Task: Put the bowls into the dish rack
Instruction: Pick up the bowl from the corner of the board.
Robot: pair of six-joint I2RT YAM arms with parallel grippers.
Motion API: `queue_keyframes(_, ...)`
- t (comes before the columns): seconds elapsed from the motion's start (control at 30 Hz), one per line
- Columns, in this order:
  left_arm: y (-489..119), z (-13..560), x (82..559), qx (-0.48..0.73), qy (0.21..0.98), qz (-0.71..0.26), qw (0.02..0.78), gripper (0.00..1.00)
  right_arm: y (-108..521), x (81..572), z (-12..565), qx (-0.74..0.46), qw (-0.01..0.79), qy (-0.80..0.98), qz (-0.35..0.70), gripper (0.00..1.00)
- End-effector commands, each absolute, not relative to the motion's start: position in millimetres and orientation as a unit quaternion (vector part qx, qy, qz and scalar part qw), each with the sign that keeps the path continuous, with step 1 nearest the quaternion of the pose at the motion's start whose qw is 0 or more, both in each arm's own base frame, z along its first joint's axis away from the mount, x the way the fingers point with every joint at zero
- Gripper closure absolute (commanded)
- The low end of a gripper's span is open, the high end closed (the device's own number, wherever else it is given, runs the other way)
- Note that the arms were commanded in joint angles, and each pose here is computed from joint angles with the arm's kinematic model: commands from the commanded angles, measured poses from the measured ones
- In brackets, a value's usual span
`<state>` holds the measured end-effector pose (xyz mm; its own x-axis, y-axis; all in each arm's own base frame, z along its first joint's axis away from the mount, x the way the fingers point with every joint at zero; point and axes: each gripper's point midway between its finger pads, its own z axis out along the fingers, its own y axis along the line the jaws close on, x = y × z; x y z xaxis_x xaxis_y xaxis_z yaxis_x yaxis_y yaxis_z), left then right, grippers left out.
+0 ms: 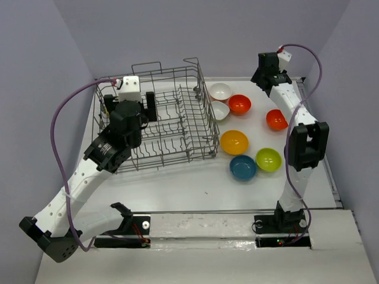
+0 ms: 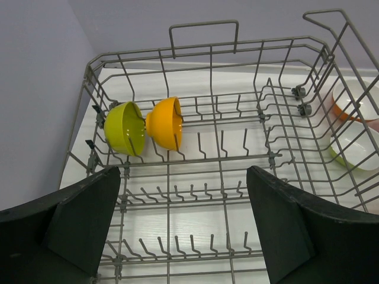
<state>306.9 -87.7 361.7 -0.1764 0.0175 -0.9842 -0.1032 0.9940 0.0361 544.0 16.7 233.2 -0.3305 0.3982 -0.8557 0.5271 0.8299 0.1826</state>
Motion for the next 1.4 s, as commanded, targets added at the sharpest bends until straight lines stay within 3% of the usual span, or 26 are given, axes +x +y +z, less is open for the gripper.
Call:
queue_keyframes(0.0,-88.3,382.8,305.4,-0.056,0.737,0.013,0.673,0.01,28.5,570.1,227.1,0.268,0.495,0.825,-0.055,0.36)
queue_keyframes(0.1,-90.8,380.2,305.8,-0.054,0.736,0.005,0.675,0.01,37.6,595.1,236.0,0.249,0.509,0.823,-0.039,0.36)
queue_keyframes(0.5,-91.1,366.7,309.8,-0.047,0.743,0.017,0.668,0.01,73.4,668.1,179.0,0.191,0.516,0.835,0.032,0.36)
queue_keyframes(0.83,-89.8,359.4,311.4,-0.049,0.746,0.022,0.664,0.01,99.5,678.0,145.6,0.142,0.510,0.845,0.069,0.36)
queue_keyframes(1.37,-91.7,353.3,315.6,-0.046,0.751,0.026,0.658,0.01,112.8,683.9,146.3,0.111,0.521,0.842,0.083,0.36)
